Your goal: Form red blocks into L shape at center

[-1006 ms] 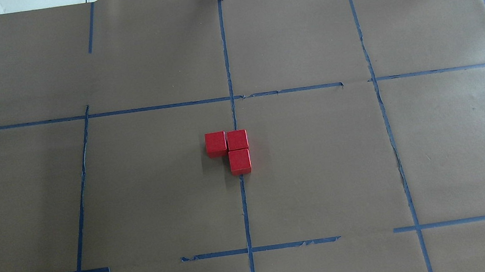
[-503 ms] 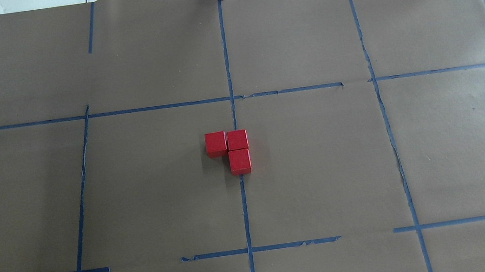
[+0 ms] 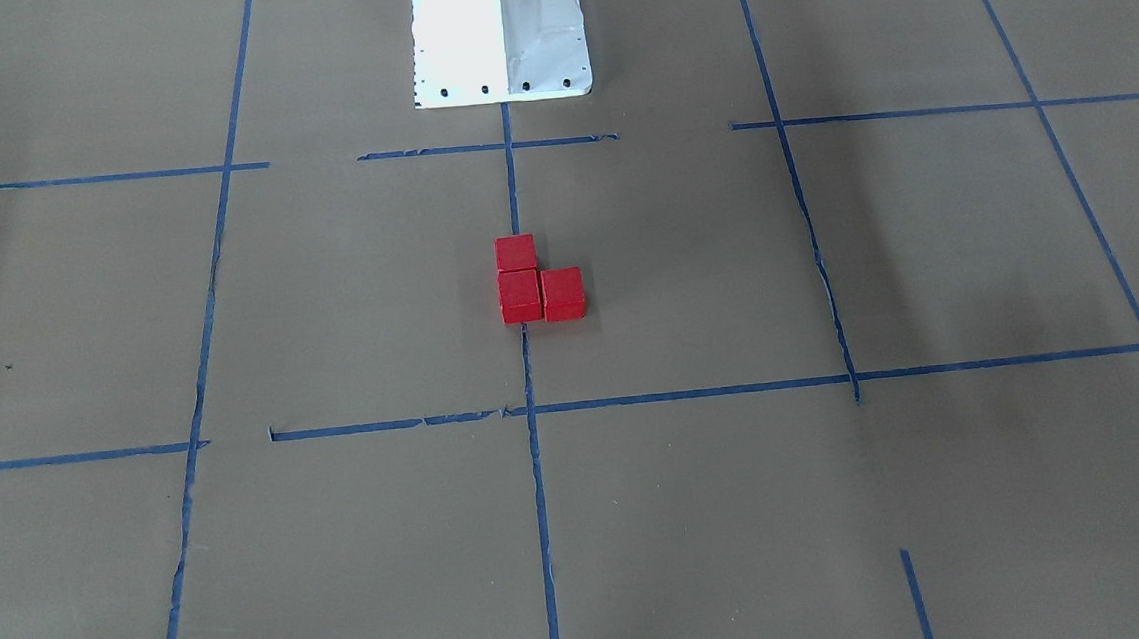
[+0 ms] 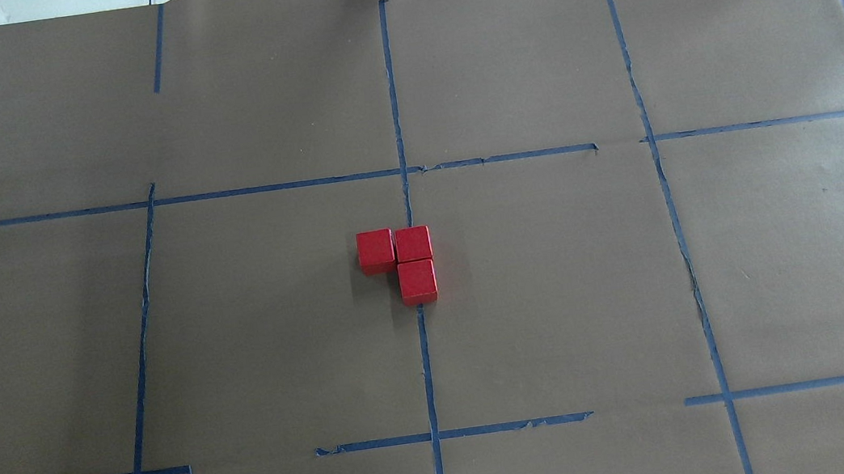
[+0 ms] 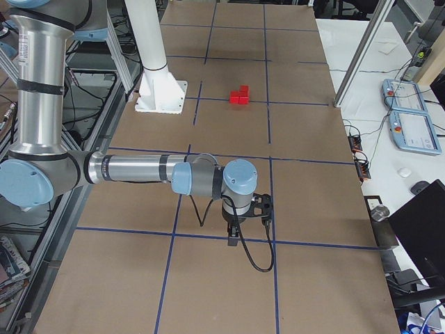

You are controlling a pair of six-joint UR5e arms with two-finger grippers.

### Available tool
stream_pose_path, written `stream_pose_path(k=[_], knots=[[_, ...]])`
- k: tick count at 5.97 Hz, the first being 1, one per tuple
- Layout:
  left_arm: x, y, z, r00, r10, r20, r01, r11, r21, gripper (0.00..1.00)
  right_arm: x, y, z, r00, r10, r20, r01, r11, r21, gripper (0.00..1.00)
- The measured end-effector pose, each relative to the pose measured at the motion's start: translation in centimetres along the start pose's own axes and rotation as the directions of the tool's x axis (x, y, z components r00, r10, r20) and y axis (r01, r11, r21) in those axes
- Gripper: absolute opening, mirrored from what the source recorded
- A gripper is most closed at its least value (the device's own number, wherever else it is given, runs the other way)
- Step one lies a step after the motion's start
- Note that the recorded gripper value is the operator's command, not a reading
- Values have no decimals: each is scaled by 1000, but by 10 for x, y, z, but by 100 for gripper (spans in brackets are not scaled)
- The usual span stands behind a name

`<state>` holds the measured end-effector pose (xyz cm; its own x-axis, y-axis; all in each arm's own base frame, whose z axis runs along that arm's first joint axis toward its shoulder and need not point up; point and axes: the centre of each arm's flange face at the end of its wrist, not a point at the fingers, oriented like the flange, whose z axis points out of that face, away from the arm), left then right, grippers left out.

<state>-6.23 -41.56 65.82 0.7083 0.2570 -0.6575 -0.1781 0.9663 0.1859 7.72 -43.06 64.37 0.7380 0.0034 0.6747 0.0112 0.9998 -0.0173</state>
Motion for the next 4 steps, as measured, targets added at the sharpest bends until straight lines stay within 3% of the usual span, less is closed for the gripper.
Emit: stream_pose_path(k=[4], knots=[[-1, 2, 1, 1000, -5, -2, 5, 1000, -3, 100, -4, -2, -4, 1000, -6, 1, 6, 1000, 9, 100]])
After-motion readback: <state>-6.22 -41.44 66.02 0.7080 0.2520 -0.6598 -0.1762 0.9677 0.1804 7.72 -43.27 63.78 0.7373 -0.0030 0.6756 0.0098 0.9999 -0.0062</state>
